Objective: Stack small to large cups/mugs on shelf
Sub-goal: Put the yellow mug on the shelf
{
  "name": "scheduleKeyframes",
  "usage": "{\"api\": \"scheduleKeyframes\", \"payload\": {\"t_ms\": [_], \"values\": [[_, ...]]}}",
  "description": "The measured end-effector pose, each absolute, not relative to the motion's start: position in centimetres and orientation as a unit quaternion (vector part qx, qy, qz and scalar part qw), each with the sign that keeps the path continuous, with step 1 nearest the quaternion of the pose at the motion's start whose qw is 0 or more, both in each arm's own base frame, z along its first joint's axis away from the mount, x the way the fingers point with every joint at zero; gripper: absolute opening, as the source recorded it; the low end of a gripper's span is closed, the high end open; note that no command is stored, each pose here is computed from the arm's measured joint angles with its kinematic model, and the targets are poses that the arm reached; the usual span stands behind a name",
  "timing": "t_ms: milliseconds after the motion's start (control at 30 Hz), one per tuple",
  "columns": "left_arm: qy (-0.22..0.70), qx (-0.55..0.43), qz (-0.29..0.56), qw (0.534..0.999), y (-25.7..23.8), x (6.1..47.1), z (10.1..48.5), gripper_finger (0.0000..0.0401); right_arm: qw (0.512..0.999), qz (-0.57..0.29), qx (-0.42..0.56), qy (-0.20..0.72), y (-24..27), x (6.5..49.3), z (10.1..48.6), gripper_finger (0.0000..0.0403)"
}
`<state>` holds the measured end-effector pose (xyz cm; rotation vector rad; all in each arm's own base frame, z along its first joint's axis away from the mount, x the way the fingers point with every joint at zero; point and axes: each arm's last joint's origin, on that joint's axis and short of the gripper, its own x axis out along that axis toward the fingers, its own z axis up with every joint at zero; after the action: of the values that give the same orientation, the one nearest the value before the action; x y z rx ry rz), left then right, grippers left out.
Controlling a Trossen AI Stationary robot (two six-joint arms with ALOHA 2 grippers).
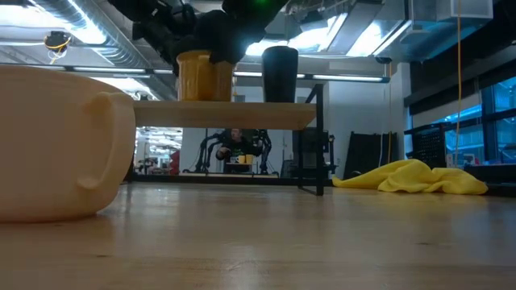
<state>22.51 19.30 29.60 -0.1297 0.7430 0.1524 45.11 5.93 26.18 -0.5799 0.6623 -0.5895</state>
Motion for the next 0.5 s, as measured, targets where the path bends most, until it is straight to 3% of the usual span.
{"api": "scheduleKeyframes", "payload": {"t_ms": [500], "values": [[0.376, -0.053, 0.095, 0.92, 19.59, 22.66, 29.21, 0.0065, 0.862, -0.285, -0.271, 0.321, 5.25, 45.14, 26.12, 0.0012]]}}
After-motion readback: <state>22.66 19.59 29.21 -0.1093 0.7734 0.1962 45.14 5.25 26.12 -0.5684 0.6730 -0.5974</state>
